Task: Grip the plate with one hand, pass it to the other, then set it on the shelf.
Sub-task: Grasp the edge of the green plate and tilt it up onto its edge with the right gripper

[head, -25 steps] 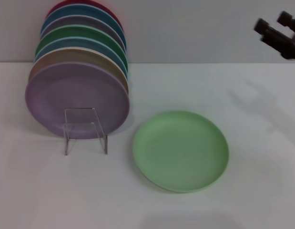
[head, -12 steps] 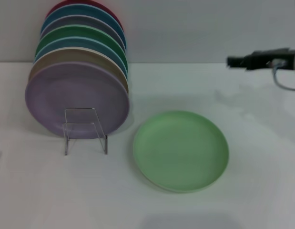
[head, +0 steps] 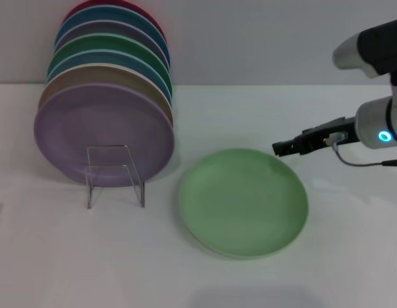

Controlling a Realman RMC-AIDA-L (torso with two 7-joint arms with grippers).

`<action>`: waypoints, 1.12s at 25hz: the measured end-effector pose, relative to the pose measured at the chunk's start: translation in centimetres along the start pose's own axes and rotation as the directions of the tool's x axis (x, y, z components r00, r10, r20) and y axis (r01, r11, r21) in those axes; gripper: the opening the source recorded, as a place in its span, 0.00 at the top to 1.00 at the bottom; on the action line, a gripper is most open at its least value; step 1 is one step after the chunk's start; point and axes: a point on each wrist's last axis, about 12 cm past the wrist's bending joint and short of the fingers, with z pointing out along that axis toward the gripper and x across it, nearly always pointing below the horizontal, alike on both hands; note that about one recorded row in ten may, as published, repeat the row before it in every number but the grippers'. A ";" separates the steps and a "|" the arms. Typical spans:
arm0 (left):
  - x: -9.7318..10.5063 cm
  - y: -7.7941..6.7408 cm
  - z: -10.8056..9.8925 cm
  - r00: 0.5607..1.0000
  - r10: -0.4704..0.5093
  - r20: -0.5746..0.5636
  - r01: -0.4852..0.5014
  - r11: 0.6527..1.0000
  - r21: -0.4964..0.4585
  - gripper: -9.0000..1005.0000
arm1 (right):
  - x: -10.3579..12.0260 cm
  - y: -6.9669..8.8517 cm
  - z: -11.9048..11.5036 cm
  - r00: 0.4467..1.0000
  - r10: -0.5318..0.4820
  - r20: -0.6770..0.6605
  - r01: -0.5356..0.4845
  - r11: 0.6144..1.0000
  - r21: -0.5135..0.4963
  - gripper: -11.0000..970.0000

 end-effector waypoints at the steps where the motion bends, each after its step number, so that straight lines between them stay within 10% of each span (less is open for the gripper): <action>1: 0.0 0.0 0.0 1.000 0.000 0.000 0.000 1.000 0.000 0.19 | 0.1 0.1 0.2 1.000 -0.003 -0.013 0.003 1.000 -0.009 0.20; 28: -0.1 -0.2 0.6 1.000 -0.006 0.010 0.006 1.000 0.010 0.19 | 1.9 0.4 2.7 0.986 -0.050 -0.158 0.049 0.999 -0.008 0.19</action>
